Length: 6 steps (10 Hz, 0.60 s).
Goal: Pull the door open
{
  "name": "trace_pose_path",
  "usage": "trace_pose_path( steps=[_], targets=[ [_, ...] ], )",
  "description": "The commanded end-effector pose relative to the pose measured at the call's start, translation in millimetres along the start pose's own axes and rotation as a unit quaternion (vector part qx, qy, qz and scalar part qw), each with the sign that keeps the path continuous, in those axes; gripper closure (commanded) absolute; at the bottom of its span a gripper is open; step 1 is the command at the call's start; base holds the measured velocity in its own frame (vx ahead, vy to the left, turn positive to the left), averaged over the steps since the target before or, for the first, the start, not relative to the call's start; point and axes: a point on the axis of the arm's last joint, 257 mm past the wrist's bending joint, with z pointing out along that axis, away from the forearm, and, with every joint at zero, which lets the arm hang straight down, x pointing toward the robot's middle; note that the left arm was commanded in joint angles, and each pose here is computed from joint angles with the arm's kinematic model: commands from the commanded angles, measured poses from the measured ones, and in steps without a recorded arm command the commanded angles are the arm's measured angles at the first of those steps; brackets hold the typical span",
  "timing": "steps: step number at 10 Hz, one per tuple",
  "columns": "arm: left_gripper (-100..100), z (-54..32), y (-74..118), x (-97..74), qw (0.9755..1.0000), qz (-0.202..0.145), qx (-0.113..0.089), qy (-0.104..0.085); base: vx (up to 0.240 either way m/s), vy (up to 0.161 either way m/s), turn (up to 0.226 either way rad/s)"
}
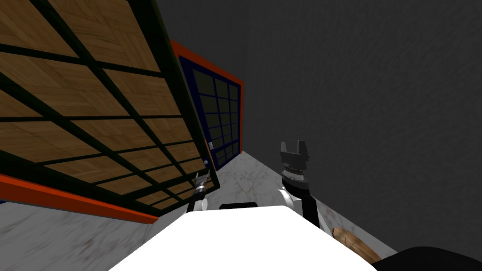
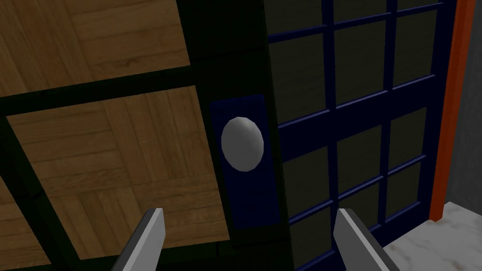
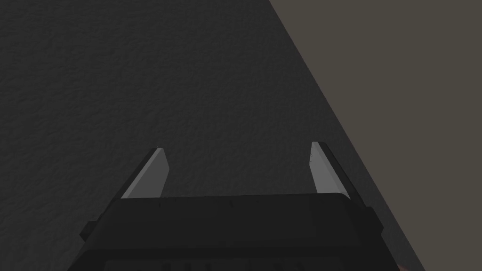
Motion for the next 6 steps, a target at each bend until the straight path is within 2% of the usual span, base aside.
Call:
trace_pose_path(
  steps=[1,5,6],
  targets=[
    [-100,-0.6,2.5,0.0,0.9995,-0.032,0.002,-0.002,-0.060,0.011,-0.033],
    [-100,-1.1,7.0,-0.2,0.9965,-0.083,0.006,-0.005,-0.054,0.013,-0.023],
    [-100,-1.1,6.3,-0.2,0.9972,-0.075,0.006,-0.004,-0.019,0.006,-0.005]
  ],
)
